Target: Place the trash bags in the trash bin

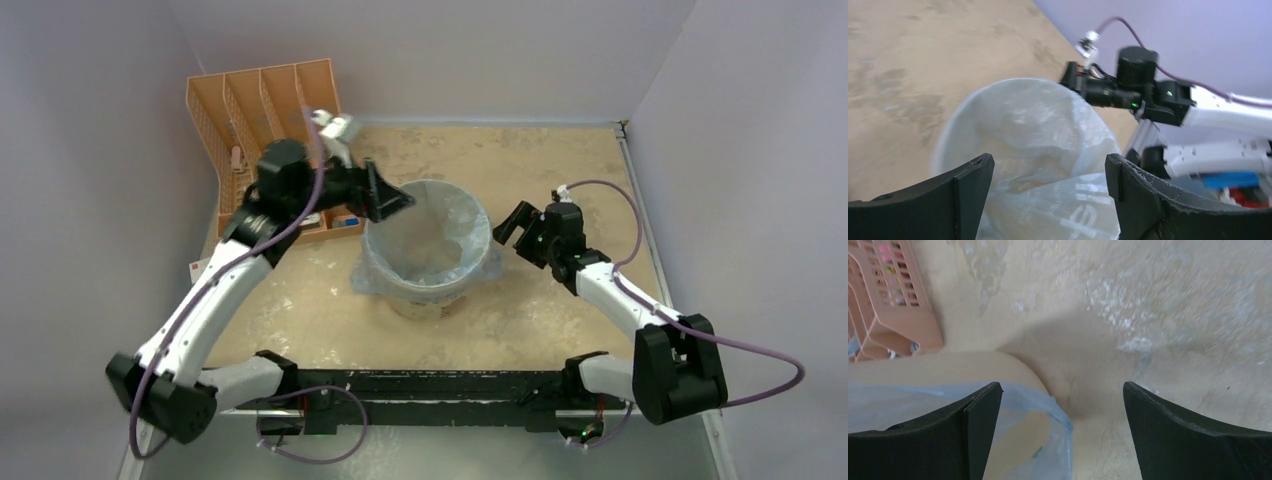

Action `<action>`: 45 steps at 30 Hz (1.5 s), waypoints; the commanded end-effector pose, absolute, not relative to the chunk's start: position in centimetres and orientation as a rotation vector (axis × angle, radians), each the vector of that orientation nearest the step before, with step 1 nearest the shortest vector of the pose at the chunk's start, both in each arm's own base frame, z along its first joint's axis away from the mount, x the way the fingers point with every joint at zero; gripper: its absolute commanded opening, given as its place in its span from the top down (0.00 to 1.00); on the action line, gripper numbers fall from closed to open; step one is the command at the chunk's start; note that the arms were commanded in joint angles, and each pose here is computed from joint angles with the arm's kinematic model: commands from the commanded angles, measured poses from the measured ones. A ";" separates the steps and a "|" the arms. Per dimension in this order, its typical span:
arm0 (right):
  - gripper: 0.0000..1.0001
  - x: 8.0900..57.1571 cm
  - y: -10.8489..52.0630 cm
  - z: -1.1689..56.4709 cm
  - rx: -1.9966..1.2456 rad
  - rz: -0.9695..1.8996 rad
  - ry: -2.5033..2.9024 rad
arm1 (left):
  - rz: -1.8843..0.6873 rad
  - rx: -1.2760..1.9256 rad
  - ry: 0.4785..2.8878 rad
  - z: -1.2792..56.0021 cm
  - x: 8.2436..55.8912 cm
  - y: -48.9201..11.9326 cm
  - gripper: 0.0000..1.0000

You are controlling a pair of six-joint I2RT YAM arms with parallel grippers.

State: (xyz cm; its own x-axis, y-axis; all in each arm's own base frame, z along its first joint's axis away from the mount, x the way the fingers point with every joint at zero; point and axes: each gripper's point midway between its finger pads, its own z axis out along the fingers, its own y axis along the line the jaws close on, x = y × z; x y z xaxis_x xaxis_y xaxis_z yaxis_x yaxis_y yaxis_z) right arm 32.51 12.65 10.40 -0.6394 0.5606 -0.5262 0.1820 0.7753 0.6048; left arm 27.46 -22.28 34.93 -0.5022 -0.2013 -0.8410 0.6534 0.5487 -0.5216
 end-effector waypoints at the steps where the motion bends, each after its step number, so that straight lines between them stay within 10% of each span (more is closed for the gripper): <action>1: 0.07 32.2 15.0 11.3 0.484 0.847 2.197 | -1.087 0.738 1.890 31.8 26.4 -29.2 0.18; 45: 0.12 29.1 16.2 7.5 0.311 0.909 2.333 | -0.863 1.147 2.533 5.5 20.9 -32.6 0.20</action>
State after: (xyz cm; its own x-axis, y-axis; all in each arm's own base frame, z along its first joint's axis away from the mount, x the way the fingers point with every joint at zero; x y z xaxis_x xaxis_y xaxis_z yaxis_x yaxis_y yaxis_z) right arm 28.63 15.95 6.64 -0.7929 0.4781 -0.3777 0.1070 0.7195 0.6861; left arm 21.14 -32.58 4.96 -0.7052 0.5845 -0.4013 0.7085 0.5588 -0.4311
